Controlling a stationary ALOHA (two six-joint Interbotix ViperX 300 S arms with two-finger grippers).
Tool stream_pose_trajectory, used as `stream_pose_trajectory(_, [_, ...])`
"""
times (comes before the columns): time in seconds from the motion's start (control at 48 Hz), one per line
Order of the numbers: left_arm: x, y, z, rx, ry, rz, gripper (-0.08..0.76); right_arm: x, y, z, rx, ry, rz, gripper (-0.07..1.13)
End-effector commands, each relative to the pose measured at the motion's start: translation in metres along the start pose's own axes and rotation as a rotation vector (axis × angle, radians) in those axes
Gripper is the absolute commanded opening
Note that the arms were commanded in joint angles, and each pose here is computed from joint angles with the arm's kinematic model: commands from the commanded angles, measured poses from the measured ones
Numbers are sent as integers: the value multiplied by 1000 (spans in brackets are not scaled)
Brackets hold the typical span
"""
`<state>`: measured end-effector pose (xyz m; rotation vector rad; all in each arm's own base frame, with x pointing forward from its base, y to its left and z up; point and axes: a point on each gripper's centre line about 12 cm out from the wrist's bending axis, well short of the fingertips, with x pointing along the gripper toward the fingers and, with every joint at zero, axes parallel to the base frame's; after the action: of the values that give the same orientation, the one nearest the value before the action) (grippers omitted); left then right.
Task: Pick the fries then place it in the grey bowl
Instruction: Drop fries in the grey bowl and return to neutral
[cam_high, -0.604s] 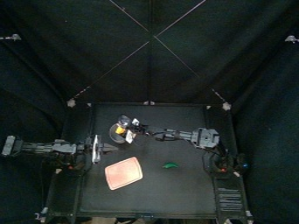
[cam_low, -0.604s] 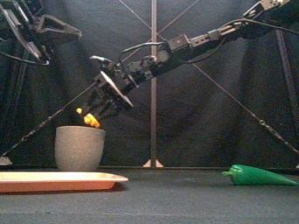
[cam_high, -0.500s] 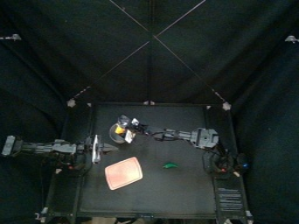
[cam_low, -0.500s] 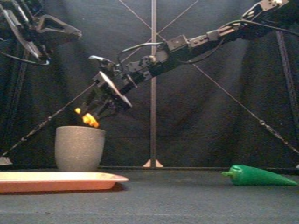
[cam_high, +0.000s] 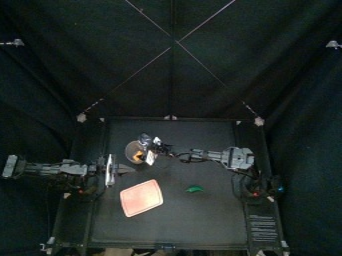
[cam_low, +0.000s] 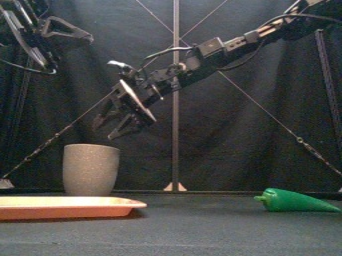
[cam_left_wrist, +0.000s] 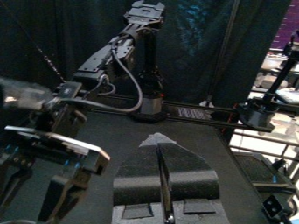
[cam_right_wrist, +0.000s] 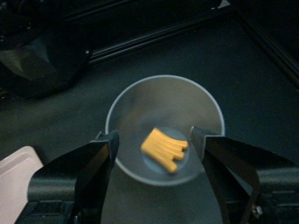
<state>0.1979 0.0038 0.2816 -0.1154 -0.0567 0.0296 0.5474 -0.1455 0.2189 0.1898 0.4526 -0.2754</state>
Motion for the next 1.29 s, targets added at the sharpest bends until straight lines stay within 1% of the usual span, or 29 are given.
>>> stream_pose_trajectory(0.021, [1, -2, 5, 4, -16, -7, 57, -53, 9, 32, -3, -162, 18, 972])
stream_pose_trajectory(0.229, [1, -1, 4, 7, -14, -4, 57, -116, 13, 2, -6, -354, 33, 972])
stream_pose_trajectory(0.375, [1, 0, 4, 6, -14, 3, 55, -157, 26, -27, -13, -479, 73, 972])
stream_pose_trajectory(0.458, [1, 1, 3, 6, -13, 5, 57, -174, 32, -39, -27, -521, 96, 972])
stream_pose_trajectory(0.625, [1, 3, 3, 5, -12, 14, 57, -193, 42, -66, -35, -505, 133, 974])
stream_pose_trajectory(0.771, [1, 5, 3, -2, -12, 26, 57, -207, 53, -79, -39, -485, 172, 972])
stream_pose_trajectory(1.042, [0, 12, -1, 0, -5, 58, 57, -223, 56, -87, -60, -487, 195, 972])
stream_pose_trajectory(1.292, [-2, 12, -8, 1, 15, 60, 57, -231, 59, -87, -65, -498, 213, 972])
